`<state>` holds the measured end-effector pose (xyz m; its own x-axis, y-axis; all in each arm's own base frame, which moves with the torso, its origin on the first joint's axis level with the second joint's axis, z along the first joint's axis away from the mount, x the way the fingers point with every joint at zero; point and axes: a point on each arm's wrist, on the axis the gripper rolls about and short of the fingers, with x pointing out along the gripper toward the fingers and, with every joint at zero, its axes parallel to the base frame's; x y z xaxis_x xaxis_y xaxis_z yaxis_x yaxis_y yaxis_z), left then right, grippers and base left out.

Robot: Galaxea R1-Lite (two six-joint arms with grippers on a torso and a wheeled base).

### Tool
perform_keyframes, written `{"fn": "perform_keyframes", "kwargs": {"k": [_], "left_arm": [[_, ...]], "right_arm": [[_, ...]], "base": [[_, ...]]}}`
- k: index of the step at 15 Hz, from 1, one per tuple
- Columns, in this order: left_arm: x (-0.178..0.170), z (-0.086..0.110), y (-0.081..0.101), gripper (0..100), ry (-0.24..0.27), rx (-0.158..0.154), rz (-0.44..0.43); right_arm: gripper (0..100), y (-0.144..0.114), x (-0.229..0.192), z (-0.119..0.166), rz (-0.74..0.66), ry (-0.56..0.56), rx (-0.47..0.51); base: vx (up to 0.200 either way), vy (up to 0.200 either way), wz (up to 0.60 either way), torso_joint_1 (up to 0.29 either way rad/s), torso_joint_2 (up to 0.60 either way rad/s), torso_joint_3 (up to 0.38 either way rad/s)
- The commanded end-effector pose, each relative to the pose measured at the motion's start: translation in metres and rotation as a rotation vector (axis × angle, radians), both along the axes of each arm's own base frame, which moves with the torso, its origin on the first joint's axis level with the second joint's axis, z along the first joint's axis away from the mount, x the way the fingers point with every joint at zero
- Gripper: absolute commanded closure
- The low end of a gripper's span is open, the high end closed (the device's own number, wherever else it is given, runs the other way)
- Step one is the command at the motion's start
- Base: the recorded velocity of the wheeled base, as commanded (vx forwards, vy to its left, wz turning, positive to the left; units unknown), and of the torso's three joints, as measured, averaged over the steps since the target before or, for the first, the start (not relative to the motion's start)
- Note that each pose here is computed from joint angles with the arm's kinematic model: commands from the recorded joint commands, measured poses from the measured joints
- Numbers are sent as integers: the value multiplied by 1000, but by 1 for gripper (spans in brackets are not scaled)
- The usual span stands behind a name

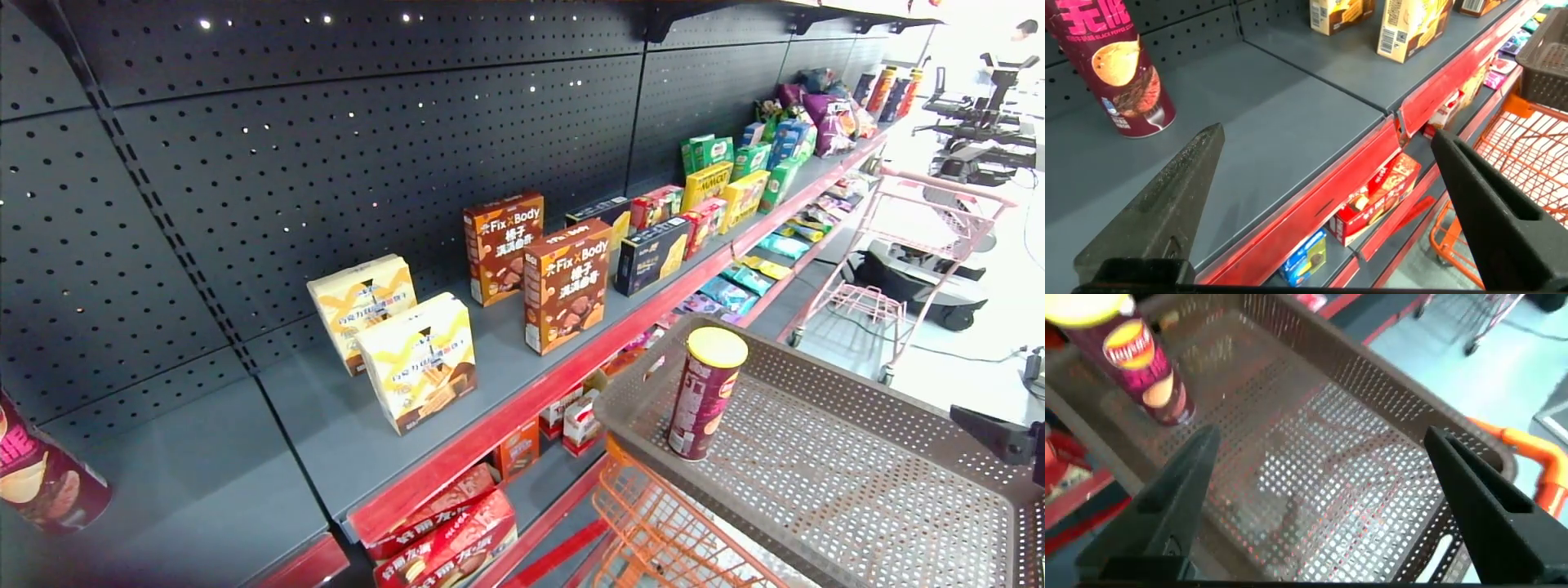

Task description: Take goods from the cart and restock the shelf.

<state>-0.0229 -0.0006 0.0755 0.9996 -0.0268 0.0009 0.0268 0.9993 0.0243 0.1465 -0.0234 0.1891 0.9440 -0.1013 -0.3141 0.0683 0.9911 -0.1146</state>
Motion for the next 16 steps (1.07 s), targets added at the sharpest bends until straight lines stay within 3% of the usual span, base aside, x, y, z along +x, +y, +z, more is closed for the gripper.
{"fn": "perform_keyframes", "kwargs": {"k": [1,4,9,16], "left_arm": [[0,0,0,0,1,0,1],[0,0,0,0,-1,0,1],[0,0,0,0,1,0,1],[0,0,0,0,1,-1,1]], "right_arm": [[0,-1,16,-17,53,99,27],[0,3,17,-21,268,80,148],[0,3,39,-31,414,36,179],[0,-2,101,-72,478,61,166]], "base": [[0,0,0,0,0,0],[0,0,0,0,0,0],[0,0,0,0,0,0],[0,0,0,0,0,0]]}}
